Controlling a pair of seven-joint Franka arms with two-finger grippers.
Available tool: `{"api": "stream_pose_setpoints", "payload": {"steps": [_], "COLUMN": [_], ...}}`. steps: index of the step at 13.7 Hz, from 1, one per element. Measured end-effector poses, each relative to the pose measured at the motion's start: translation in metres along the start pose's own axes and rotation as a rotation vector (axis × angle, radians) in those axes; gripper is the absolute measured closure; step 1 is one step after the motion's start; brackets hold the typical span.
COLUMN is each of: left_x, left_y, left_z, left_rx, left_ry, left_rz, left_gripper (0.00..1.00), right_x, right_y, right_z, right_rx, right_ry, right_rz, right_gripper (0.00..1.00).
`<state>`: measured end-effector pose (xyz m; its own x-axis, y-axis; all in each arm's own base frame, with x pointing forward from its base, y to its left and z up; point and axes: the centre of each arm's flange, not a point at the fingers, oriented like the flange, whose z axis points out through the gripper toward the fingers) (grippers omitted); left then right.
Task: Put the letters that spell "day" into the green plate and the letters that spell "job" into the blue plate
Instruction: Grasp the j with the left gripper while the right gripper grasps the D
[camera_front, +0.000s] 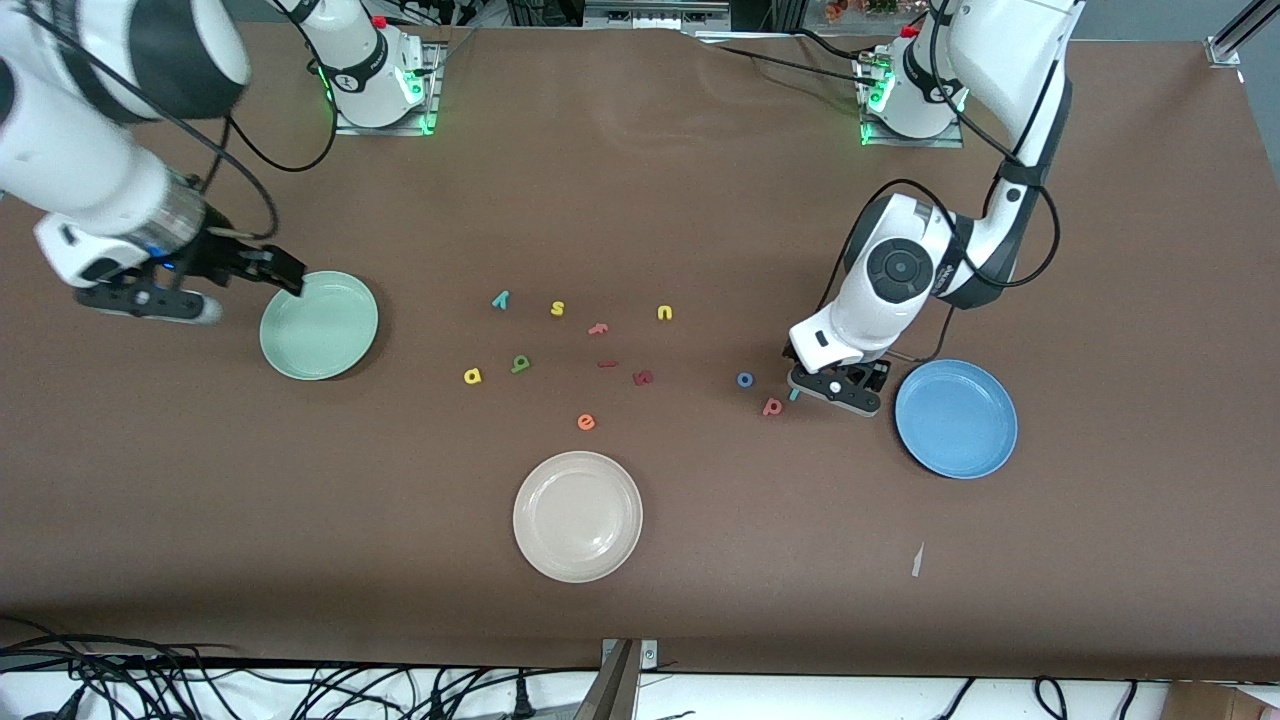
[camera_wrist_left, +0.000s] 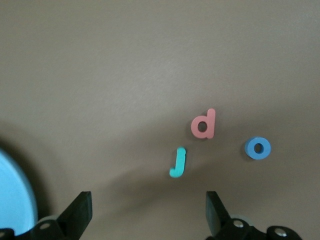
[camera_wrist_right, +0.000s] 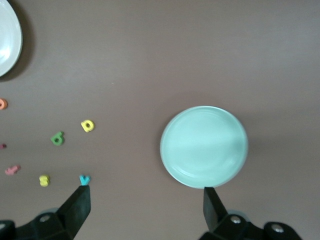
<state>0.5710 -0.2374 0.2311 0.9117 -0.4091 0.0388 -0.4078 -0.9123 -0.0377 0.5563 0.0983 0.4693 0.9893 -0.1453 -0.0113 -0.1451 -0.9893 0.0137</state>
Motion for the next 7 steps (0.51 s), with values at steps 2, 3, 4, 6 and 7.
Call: {"api": "stream_pose_setpoints", "payload": {"steps": [2,3,4,6,7], "left_x": [0.000,-0.001,-0.001,0.000,0.000], "left_y": [0.004,0.004,0.005,0.005,0.006], "left_z": [0.007,0.010,0.013,0.019,0.021], "left_rx": [0.001,0.001,0.001,0.001,0.001], "left_ry": [0.000,-0.003,-0.003,0.005,0.005], "left_rz": [0.035,0.045,0.049,0.067,0.079], "left_gripper": [0.01,0.02,0.02,0.02,0.02], "right_x": [-0.013,-0.020,-0.024,-0.022,-0.019], "right_y": [-0.030,-0.043,-0.051,-0.060,-0.063], "right_z": [0.040,0.060,0.078,0.111,0.128], "right_rx": [0.021,0.036,0.051,0.076,0.084], "right_ry": [0.042,0.065,0.084,0.104,0.104], "right_rz": [0.035,0.047,0.051,0.051,0.048], "right_gripper": [0.00,0.00,0.00,0.00,0.00]}}
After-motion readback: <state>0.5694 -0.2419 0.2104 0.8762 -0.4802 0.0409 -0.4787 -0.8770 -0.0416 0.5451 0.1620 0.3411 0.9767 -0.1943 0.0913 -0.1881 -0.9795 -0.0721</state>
